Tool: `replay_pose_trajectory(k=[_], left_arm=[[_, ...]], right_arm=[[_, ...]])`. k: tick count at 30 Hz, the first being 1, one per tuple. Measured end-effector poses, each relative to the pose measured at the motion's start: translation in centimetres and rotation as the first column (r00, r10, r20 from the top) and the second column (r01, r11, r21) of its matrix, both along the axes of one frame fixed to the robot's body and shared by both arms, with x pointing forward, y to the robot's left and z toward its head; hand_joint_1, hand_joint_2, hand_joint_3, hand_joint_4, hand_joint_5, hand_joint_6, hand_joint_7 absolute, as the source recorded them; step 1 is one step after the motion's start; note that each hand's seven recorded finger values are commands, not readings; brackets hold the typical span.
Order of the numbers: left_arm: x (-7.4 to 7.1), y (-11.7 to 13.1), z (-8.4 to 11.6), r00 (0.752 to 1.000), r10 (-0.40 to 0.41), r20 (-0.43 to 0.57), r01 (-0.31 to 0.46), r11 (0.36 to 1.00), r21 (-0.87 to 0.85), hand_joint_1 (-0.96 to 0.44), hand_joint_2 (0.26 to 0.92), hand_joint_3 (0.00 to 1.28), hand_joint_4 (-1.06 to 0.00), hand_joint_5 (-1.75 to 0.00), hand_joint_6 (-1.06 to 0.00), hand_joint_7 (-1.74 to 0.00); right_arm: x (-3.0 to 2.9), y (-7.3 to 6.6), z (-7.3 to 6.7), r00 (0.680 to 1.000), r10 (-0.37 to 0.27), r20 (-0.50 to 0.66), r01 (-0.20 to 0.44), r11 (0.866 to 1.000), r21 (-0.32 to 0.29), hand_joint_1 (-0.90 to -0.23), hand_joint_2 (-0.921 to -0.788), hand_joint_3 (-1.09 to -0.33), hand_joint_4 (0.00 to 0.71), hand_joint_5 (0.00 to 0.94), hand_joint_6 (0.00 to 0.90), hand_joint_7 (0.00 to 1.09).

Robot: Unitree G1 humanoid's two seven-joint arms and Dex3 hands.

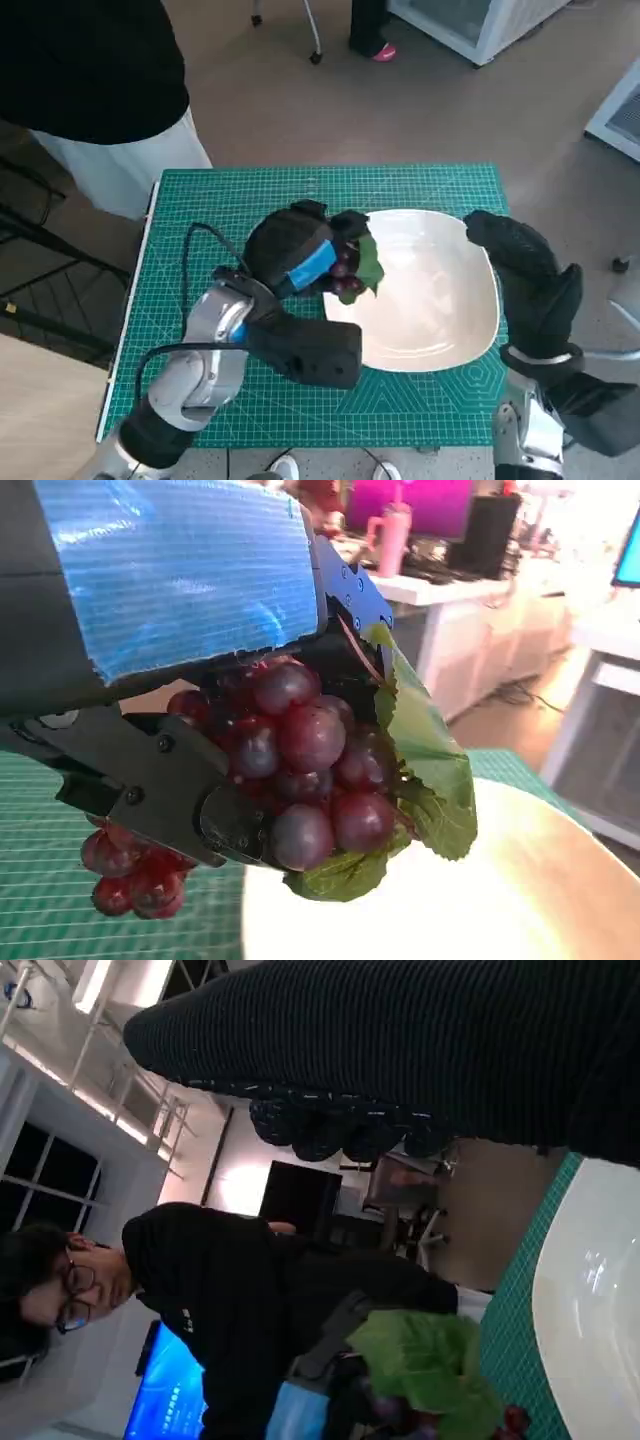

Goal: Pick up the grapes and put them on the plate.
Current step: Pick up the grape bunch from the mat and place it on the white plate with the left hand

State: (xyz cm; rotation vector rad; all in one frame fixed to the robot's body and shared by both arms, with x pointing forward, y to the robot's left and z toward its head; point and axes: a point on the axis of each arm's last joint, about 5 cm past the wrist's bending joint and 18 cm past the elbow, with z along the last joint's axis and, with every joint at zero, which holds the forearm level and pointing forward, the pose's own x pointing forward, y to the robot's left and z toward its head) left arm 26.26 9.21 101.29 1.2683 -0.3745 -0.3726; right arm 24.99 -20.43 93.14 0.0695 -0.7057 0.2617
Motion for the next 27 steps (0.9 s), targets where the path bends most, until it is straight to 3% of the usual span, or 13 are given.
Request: replay_pose_trajectory(k=[12,18,22,27], left_arm=[[1.0,-2.1,-0.3,0.998,-0.062,-0.005,0.062,0.998,0.032,0.0,0.92,0.05,-0.67,-1.17,-0.67,-1.15],[1.6,-3.4,-0.5,0.996,-0.09,-0.019,0.09,0.995,0.047,0.0,0.92,0.05,-0.72,-1.24,-0.66,-1.02],[2.0,-4.2,-0.6,0.993,-0.113,-0.02,0.114,0.992,0.059,0.0,0.921,0.06,-0.69,-1.22,-0.65,-1.09],[2.4,-5.2,-0.8,0.99,-0.14,-0.025,0.141,0.987,0.074,0.0,0.92,0.1,-0.66,-1.32,-0.61,-1.05]], right_arm=[[-0.19,-0.2,0.1,1.0,-0.01,0.007,0.01,1.0,-0.001,-0.422,-0.921,-0.55,0.594,0.001,0.558,0.0],[-0.32,-0.3,0.0,1.0,-0.023,0.006,0.023,1.0,0.0,-0.418,-0.921,-0.549,0.594,0.0,0.558,0.0],[-0.39,-0.4,0.0,0.999,-0.033,0.01,0.033,0.999,0.0,-0.423,-0.921,-0.549,0.594,0.001,0.558,0.0],[-0.48,-0.5,0.1,0.999,-0.044,0.015,0.044,0.999,0.003,-0.436,-0.921,-0.547,0.596,0.001,0.557,0.0]])
